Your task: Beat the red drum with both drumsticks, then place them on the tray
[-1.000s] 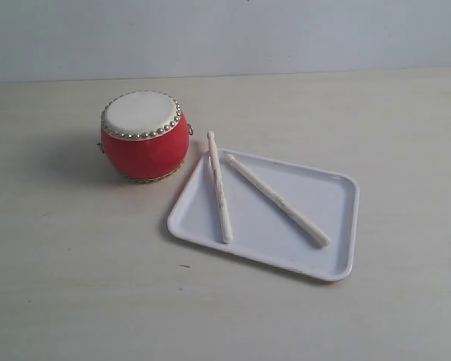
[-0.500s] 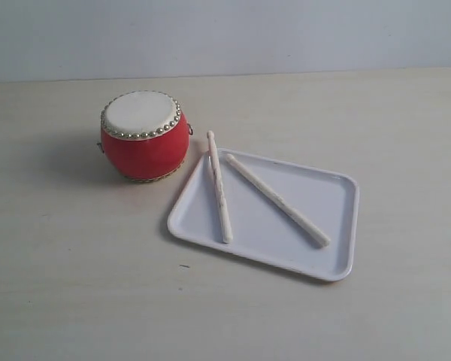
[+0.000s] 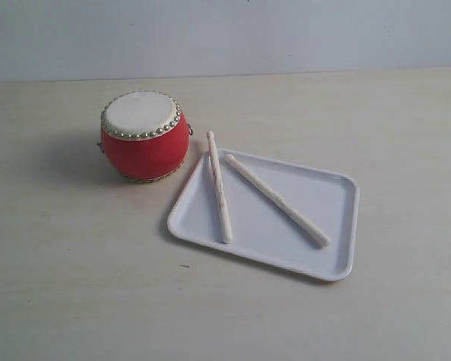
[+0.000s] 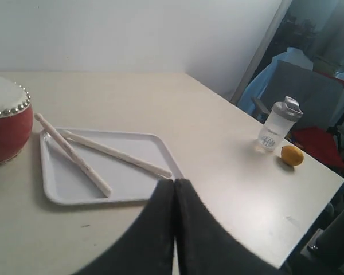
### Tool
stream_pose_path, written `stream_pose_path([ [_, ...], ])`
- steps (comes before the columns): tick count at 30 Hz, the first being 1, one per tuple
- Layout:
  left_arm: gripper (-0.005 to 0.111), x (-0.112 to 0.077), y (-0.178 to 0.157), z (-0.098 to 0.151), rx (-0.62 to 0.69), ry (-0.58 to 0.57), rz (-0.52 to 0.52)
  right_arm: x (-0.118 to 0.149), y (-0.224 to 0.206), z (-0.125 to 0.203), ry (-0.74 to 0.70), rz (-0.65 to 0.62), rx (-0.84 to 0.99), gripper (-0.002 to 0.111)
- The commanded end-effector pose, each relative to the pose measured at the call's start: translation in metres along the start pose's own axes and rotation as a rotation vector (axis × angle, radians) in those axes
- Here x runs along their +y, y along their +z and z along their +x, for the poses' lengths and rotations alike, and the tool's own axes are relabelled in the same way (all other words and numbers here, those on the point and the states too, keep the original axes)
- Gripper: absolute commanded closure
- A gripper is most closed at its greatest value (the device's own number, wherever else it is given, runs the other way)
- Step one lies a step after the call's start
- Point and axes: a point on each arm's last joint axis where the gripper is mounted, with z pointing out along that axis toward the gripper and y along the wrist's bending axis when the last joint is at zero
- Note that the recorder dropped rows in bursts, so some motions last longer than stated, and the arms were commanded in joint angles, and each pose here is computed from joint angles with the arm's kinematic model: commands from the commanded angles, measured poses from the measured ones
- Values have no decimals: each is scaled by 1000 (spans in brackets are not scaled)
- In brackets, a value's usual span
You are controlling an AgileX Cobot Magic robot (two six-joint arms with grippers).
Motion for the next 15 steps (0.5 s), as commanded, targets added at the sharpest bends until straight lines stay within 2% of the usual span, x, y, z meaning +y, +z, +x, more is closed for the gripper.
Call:
stream_pose_path([
  [1, 107, 8, 6, 11, 13, -31, -16, -10, 5, 17, 34, 48, 1, 108],
  [5, 107, 20, 13, 29, 62, -10, -42, -17, 8, 28, 46, 87, 2, 108],
  [11, 107, 44, 23, 54, 40, -88, -136, -24, 10, 41, 70, 121, 11, 108],
  [15, 107, 48, 24, 53, 7, -65, -174, -28, 11, 49, 76, 135, 26, 108],
])
